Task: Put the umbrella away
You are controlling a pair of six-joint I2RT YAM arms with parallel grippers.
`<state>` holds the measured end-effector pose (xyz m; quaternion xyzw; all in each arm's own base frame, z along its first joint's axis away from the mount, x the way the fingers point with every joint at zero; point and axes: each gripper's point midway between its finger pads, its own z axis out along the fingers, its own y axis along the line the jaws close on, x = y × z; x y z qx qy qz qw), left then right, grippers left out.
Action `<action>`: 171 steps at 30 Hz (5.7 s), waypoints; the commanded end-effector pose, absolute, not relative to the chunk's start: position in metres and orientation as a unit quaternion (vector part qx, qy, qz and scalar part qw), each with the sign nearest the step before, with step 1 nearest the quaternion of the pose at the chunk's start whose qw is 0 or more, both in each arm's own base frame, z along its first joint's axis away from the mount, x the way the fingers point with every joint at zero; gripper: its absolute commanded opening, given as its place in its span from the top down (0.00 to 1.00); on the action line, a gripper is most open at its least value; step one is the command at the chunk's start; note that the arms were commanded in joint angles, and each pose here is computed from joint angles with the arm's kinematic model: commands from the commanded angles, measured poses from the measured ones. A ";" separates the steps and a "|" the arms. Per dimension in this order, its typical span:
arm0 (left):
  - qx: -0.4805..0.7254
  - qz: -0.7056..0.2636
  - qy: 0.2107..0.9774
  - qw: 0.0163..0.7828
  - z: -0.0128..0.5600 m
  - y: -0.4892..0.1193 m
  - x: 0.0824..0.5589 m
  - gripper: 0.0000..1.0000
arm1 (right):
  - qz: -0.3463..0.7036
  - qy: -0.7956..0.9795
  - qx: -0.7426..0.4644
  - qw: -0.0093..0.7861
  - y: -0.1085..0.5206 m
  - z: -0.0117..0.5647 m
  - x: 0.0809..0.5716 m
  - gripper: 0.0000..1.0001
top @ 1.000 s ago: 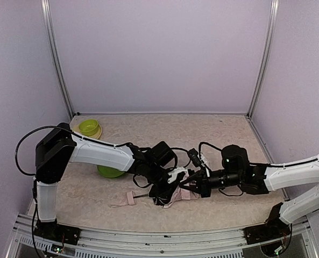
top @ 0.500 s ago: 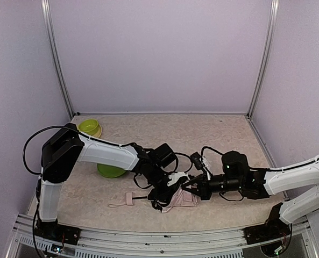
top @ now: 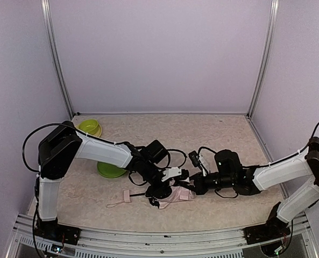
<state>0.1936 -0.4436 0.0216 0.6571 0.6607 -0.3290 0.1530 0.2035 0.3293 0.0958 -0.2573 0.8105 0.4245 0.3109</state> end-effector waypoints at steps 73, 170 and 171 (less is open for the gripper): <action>0.706 -0.092 0.642 0.284 0.023 -0.421 0.237 0.01 | 0.377 0.877 -0.199 0.223 0.334 0.026 0.265 1.00; 0.714 -0.295 0.629 0.087 -0.041 -0.384 0.152 1.00 | 0.383 0.844 -0.276 0.252 0.304 0.096 0.318 0.52; 0.713 -0.299 0.629 0.086 -0.041 -0.383 0.152 1.00 | 0.375 0.842 -0.283 0.267 0.297 0.102 0.322 0.52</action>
